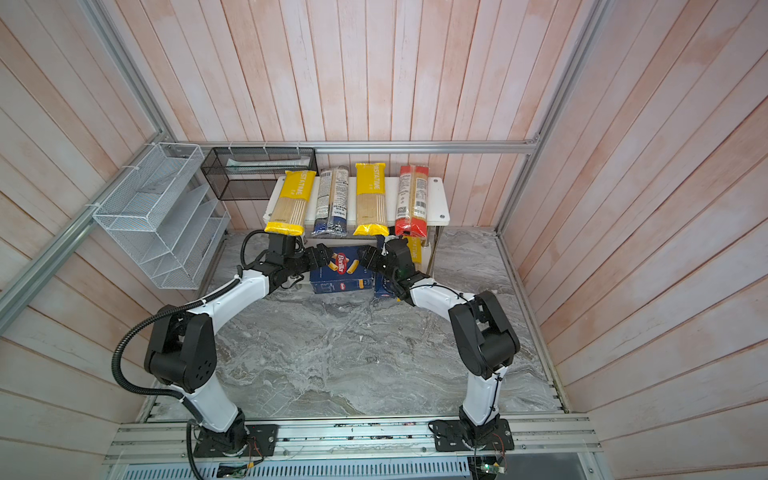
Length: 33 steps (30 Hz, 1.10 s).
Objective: Place and organize the pasta boxes and bags onto the shelf
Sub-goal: 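Push the Rigatoni box with both grippers onto the lower tier beside the Spaghetti box, then open both grippers and draw them back from the Rigatoni box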
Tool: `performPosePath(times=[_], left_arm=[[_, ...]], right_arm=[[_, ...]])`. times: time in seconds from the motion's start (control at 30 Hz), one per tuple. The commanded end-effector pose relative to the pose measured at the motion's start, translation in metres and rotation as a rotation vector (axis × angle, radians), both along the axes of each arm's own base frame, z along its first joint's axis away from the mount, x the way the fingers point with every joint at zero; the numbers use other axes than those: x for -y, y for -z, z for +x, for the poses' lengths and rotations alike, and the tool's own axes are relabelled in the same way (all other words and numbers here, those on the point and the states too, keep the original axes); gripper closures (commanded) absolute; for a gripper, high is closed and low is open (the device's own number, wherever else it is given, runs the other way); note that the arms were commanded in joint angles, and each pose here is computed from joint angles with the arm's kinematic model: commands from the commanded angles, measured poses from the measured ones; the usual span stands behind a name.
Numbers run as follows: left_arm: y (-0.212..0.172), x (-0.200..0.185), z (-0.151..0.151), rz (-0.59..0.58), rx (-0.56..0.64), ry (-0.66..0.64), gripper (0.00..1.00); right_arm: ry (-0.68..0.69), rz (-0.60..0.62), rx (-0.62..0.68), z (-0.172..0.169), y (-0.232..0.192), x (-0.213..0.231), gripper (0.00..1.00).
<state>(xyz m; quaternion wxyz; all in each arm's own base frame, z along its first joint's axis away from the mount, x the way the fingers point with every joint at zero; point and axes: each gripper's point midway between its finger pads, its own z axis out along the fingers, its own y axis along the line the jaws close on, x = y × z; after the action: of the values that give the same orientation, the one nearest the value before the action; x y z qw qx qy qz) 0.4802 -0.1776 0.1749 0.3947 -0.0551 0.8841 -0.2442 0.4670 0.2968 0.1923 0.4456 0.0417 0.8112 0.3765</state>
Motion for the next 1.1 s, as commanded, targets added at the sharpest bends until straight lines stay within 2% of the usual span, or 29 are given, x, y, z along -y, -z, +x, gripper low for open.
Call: performPosePath(times=[0.0,0.23,0.47,0.57,0.8,0.9,1.07], left_arm=[[-0.006,-0.039,0.01,0.086,0.064,-0.111,0.0],[0.0,-0.05,0.002,0.123,0.061,-0.142,0.0],[-0.006,-0.059,-0.014,0.129,0.084,-0.161,0.0],[-0.004,-0.062,-0.026,0.124,0.08,-0.167,0.0],[0.011,-0.079,-0.078,0.121,0.036,-0.2,0.0],[0.016,-0.09,-0.105,0.127,0.016,-0.224,0.0],[0.019,-0.111,-0.15,0.137,0.047,-0.272,0.0]], right_arm=[[-0.004,-0.043,-0.002,-0.01,-0.001,0.007,0.25],[-0.043,-0.11,-0.001,-0.04,-0.003,0.007,0.25],[-0.113,-0.181,0.009,-0.089,-0.002,0.0,0.25],[-0.183,-0.195,0.018,-0.113,-0.003,-0.011,0.25],[-0.332,-0.19,0.042,-0.152,0.003,-0.038,0.25],[-0.392,-0.191,0.038,-0.159,0.012,-0.051,0.25],[-0.477,-0.2,0.034,-0.159,0.03,-0.072,0.26]])
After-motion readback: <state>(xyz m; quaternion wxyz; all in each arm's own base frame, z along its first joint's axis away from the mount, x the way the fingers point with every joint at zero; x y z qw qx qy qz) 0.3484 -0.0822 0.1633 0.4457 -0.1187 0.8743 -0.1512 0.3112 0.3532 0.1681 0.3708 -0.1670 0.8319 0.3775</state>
